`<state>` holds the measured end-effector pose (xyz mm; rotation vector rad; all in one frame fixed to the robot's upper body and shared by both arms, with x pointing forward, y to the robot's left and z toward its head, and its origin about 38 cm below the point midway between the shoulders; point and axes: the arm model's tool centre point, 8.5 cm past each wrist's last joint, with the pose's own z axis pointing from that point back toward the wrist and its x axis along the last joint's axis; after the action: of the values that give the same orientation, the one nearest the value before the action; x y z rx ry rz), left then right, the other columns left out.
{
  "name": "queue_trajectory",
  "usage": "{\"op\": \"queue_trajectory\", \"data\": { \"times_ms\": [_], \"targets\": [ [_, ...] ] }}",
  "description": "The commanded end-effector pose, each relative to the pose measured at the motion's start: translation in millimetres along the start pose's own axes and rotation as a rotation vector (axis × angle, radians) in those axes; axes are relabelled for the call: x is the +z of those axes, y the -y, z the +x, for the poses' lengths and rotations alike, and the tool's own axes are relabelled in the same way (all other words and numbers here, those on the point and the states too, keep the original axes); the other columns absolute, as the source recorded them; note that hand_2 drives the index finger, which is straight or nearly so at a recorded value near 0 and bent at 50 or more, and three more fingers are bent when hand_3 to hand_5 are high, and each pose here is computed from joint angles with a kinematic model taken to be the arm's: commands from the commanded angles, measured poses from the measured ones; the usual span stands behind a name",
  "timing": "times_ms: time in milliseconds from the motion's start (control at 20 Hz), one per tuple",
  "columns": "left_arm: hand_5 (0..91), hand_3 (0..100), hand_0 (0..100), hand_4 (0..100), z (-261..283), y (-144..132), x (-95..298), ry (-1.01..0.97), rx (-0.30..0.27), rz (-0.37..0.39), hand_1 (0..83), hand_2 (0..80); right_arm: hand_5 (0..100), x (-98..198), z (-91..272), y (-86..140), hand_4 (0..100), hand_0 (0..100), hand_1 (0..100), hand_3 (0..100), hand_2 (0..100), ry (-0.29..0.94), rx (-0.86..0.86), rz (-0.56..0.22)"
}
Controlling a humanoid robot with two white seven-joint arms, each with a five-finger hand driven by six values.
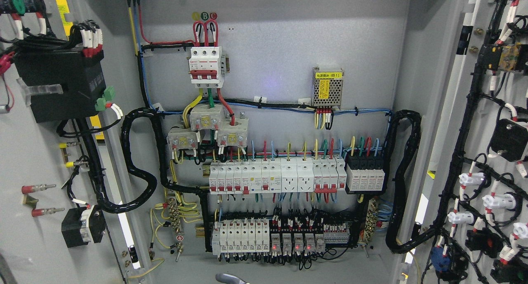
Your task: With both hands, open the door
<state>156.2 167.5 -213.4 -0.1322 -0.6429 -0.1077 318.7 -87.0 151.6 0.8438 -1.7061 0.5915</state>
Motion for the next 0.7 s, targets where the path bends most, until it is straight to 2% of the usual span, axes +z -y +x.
{"op": "queue_trajectory", "data": {
  "times_ms": [0, 300, 451, 651],
  "targets": [
    [0.0, 1, 0, 0, 169.0, 63.6, 64.3, 0.563, -0.112, -0.252, 0.0, 0.0, 0, 83.4, 24.8, 38.2, 0, 21, 15, 0, 0, -0.021, 0.15, -0.147],
    [0.0, 1, 0, 0, 221.0, 70.2, 125.7, 0.777, -0.143, -0.327, 0.0, 0.0, 0, 135.6, 24.4, 35.5, 0, 21, 15, 0, 0, -0.053, 0.18, -0.226],
    [0.0, 1, 0, 0, 229.3, 63.2, 136.7, 0.814, -0.173, -0.334, 0.0, 0.0, 0, 169.1, 22.0, 30.9, 0, 21, 15, 0, 0, -0.065, 0.207, -0.272],
    [0.0, 1, 0, 0, 250.2, 56.1, 161.5, 0.915, -0.191, -0.344, 0.0, 0.0, 0, 191.9, 25.0, 24.5, 0, 21, 15, 0, 0, -0.037, 0.237, -0.314]
  ]
}}
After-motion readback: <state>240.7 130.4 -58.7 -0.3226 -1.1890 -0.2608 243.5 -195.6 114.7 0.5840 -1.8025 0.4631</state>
